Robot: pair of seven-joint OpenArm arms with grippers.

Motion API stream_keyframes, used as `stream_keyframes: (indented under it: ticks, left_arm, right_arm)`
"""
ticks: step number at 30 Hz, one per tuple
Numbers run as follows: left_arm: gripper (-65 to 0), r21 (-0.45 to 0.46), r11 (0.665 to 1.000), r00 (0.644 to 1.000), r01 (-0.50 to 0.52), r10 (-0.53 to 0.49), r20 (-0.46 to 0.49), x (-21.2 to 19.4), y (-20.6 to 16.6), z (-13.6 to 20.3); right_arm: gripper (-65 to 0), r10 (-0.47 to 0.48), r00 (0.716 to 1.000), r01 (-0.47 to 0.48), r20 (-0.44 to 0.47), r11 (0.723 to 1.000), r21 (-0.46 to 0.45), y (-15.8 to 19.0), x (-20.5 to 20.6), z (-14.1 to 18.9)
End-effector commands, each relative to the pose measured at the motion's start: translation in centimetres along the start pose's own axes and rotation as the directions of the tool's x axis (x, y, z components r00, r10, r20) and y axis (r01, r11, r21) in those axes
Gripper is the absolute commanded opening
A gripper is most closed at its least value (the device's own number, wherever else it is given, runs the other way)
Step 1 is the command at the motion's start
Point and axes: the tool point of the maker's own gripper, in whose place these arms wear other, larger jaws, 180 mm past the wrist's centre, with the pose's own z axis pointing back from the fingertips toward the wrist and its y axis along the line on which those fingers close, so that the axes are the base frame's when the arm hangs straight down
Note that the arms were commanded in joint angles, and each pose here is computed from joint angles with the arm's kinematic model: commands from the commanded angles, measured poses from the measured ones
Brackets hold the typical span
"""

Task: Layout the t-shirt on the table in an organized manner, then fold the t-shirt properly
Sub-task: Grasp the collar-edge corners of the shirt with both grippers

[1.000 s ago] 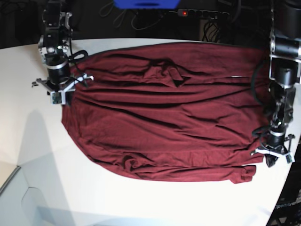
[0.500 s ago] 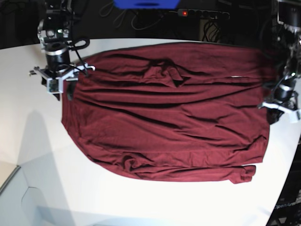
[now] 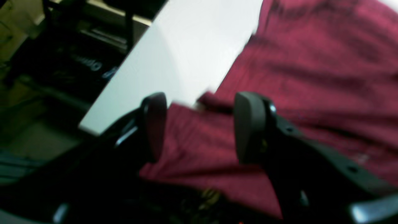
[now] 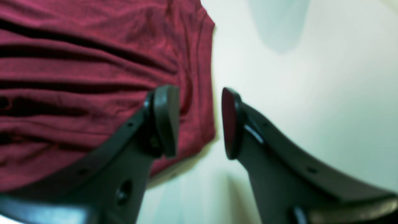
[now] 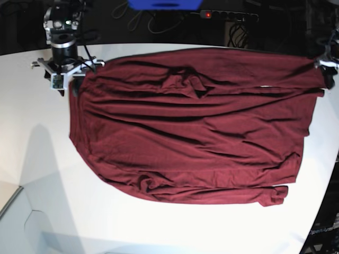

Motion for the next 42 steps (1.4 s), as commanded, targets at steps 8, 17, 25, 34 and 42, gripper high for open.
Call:
stream_keyframes:
  ticks: [8,17,25,34,42]
  left_arm:
    - [-31.1,0.027,0.995,0.991,0.093,-0.09,-0.095,-4.6,2.4,0.6]
    - [-31.1,-0.035,0.996,0.989,0.078,-0.082,-0.127,-7.0,0.9,-1.6]
    - [-32.5,-0.033,0.995,0.984,0.095,-0.099,-0.146,-7.7,0.9,-2.0]
    - [-63.5,-0.038,0.995,0.986,0.096,-0.1,-0.135,-7.3,0.6,-2.0]
    - [-64.8,-0.051,0.993,0.988,0.11,-0.115,-0.107,-6.2,0.1,-2.0]
  right_arm:
    - [-41.2,-0.004,0.999,0.004,0.035,1.0,-0.001,0.1,0.8,0.5]
    - [-41.2,-0.007,0.999,0.007,0.033,1.0,-0.001,0.2,0.7,0.5]
    - [-41.2,-0.005,0.999,0.005,0.038,1.0,-0.001,0.1,0.9,0.4]
    - [-41.8,-0.008,1.0,0.006,0.025,0.996,0.085,3.3,0.6,0.8]
    - [-41.3,-0.014,1.0,0.018,-0.017,0.978,0.209,7.9,-0.8,2.4]
